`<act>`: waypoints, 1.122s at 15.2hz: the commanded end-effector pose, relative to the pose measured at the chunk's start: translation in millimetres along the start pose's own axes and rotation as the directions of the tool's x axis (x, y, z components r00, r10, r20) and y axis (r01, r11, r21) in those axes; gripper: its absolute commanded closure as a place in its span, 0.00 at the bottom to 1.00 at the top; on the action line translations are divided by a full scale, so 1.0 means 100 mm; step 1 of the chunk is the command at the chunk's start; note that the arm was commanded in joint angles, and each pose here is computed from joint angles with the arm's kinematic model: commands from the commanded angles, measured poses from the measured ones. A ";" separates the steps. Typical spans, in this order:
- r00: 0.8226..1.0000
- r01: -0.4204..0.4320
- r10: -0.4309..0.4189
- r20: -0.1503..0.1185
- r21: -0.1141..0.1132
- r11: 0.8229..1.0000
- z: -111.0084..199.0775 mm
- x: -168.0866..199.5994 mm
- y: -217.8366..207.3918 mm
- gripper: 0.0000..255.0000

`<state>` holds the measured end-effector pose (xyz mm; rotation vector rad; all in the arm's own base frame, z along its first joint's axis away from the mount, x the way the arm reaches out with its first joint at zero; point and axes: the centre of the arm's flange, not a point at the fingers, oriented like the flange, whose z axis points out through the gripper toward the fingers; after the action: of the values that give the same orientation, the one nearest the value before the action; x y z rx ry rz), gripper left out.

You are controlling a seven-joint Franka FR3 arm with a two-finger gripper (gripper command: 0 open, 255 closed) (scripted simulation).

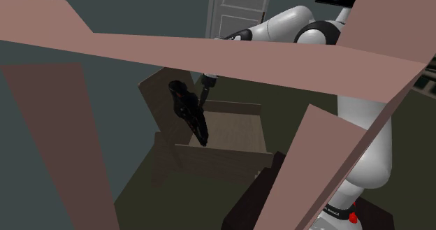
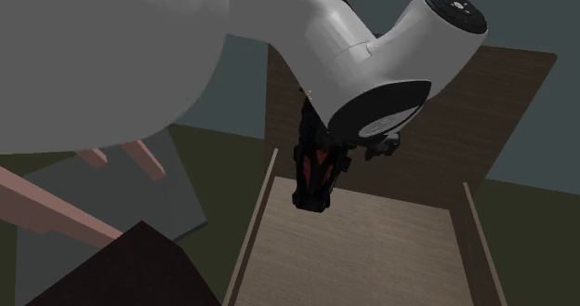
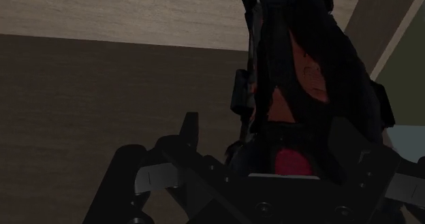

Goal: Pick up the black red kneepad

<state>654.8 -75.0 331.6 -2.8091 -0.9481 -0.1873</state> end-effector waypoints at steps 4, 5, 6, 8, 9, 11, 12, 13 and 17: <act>1.000 0.005 -0.005 -0.002 0.001 1.000 0.25 -0.02 0.04 0.00; 1.000 0.005 -0.005 -0.002 0.001 1.000 0.30 -0.02 0.05 0.00; 1.000 0.005 -0.005 -0.002 0.001 1.000 0.38 -0.04 0.06 0.00; 1.000 0.005 -0.005 -0.002 0.001 1.000 0.38 -0.04 0.06 0.00; 1.000 0.005 -0.005 -0.002 0.001 1.000 0.37 -0.04 0.06 1.00; 1.000 0.005 -0.005 -0.002 0.001 1.000 0.38 -0.04 0.06 1.00; 1.000 0.005 -0.005 -0.002 0.001 1.000 0.38 -0.04 0.06 1.00; 1.000 0.005 -0.005 -0.002 0.001 1.000 0.38 -0.04 0.06 1.00; 1.000 0.005 -0.005 -0.002 0.001 1.000 0.38 -0.04 0.06 1.00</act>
<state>657.2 -74.7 293.9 -2.8051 -0.9550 -0.1907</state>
